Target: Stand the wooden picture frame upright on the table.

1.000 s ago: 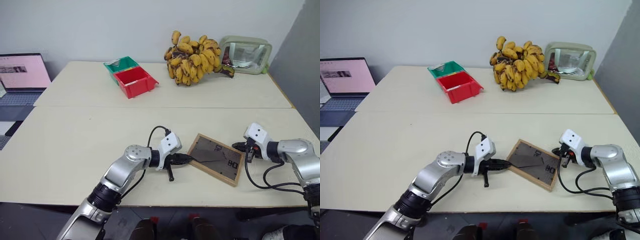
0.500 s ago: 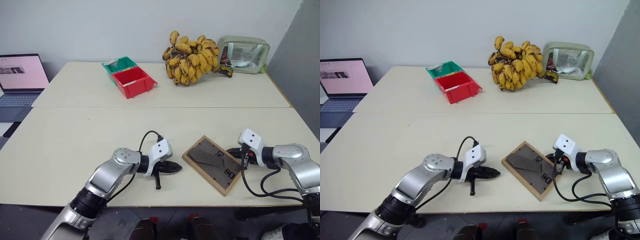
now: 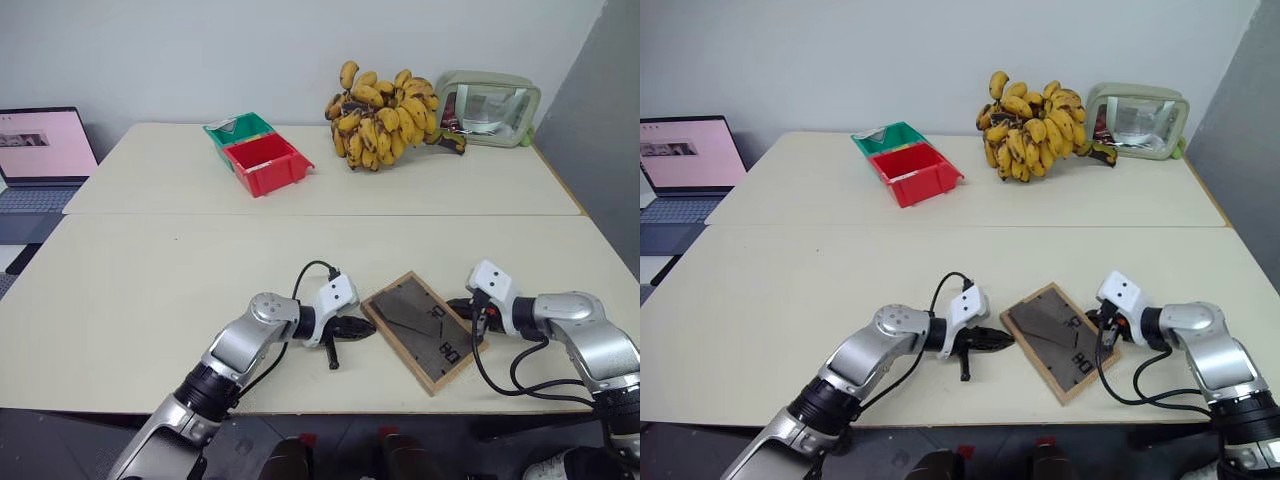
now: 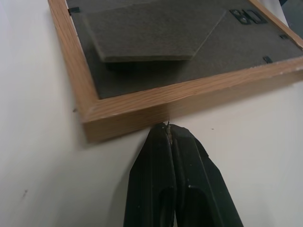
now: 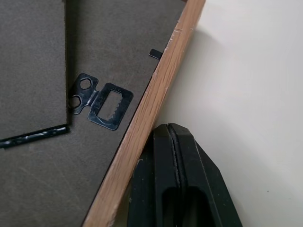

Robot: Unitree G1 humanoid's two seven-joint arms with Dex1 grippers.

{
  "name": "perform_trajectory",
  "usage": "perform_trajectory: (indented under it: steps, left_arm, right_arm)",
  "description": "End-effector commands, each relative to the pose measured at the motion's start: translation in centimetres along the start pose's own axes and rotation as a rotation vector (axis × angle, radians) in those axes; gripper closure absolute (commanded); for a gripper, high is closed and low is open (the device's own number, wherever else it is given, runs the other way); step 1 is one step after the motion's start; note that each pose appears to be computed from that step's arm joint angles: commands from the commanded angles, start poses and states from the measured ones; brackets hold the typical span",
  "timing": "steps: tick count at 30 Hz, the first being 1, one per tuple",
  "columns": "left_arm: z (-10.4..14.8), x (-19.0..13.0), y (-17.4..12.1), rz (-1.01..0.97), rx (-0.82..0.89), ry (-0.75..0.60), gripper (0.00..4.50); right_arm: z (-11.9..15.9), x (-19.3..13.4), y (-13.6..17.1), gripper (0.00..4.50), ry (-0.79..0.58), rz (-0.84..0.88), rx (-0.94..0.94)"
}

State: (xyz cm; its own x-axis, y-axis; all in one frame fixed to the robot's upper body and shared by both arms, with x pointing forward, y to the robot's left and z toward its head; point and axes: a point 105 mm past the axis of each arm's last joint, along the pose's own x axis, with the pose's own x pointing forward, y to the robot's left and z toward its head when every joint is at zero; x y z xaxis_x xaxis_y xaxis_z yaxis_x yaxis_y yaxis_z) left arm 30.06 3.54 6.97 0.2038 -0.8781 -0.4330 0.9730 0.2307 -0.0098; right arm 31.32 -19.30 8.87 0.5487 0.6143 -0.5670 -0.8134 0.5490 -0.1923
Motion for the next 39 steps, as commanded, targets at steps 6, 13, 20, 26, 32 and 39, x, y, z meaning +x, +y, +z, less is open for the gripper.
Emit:
perform_trajectory:
  steps: [6, 13, 20, 26, 32, 39]
  left_arm:
    - [1.1, -0.7, 4.6, 0.268, 0.003, -0.041, 4.45]
    - [-1.4, -2.0, 4.2, 0.295, 0.005, 0.064, 4.45]
    - [-4.4, -6.2, 3.9, 0.376, -0.042, 0.211, 4.45]
    - [-4.3, -8.1, 2.5, 0.379, -0.071, 0.214, 4.45]
    - [-3.8, -7.1, 0.1, 0.299, -0.105, 0.163, 4.45]
    - [-2.8, -5.5, 0.8, 0.341, -0.118, 0.132, 4.45]
  right_arm:
    - [2.4, 0.4, 1.6, 4.5, -0.094, 0.06, 0.012]
    - [3.3, 1.5, 2.4, 4.5, -0.113, 0.072, 0.007]
    - [3.7, 1.8, 2.2, 4.5, -0.114, 0.068, 0.002]
    - [3.7, 1.8, 2.3, 4.5, -0.11, 0.08, -0.006]
    - [4.3, 1.8, 3.1, 4.5, -0.125, 0.118, -0.008]
    - [5.1, 2.5, 3.7, 4.5, -0.145, 0.144, 0.004]
